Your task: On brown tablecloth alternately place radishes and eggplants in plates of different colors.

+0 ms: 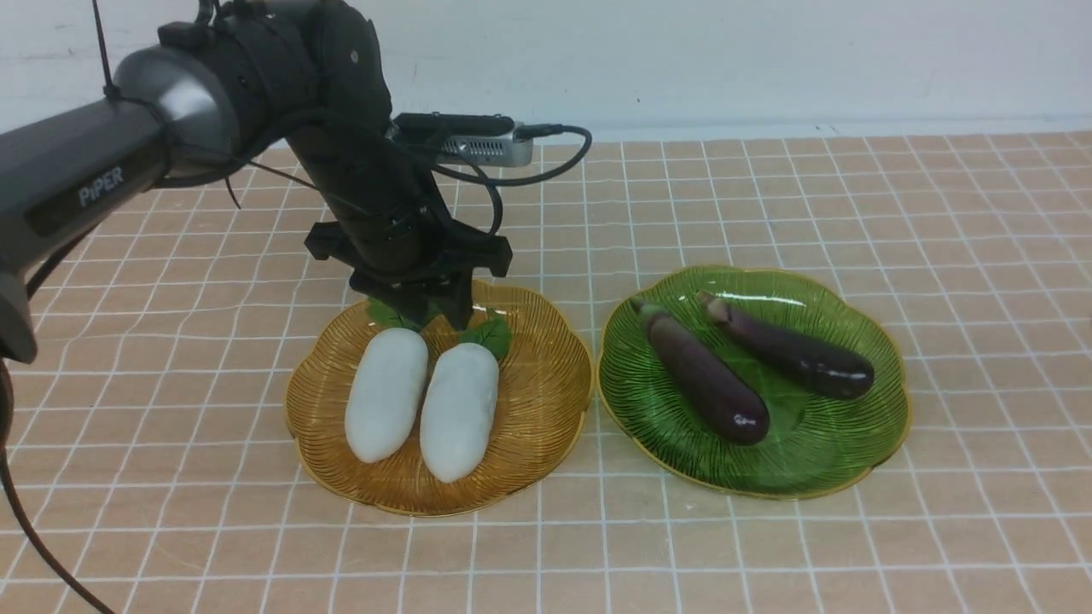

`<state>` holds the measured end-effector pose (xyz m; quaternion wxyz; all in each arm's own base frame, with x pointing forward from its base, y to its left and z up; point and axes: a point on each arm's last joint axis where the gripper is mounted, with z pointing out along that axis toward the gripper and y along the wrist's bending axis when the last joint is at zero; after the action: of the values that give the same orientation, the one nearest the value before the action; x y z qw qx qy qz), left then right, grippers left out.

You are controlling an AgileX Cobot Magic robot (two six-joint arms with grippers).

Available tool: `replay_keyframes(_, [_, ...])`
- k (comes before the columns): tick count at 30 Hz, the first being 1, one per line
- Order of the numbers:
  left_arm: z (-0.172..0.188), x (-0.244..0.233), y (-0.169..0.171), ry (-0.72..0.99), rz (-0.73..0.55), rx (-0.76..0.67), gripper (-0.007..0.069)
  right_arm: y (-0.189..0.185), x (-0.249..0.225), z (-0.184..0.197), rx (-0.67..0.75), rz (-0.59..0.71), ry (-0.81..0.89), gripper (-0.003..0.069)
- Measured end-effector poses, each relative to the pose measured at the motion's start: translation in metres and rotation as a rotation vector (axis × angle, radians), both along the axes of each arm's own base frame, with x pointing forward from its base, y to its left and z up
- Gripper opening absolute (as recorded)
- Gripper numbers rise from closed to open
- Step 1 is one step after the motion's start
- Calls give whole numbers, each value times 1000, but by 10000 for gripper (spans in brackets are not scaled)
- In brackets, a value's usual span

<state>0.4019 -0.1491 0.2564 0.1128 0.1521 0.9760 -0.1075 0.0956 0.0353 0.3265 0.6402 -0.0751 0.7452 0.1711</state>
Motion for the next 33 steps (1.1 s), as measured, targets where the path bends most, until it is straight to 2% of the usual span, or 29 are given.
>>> replay_keyframes(11, [0, 0, 0, -8, -25, 6, -4, 0, 0, -2, -3, 5, 18, -15])
replay_keyframes(16, [-1, -1, 1, -9, -74, 31, -4, 0, -1, -8, -10, 9, 37, -15])
replay_keyframes(19, [-1, -2, 3, -2, -84, 47, -4, -3, -8, -24, -26, -2, 21, -15])
replay_keyframes(24, [0, -5, 5, 25, -94, 76, -4, -19, -27, -88, -126, -123, 26, -15])
replay_keyframes(29, [39, -14, 11, -75, -97, 81, -4, -29, -38, -139, -157, -239, 64, -15])
replay_keyframes(33, [85, -35, 18, -181, -75, 59, -4, -33, -41, -148, -199, -296, 60, -15])
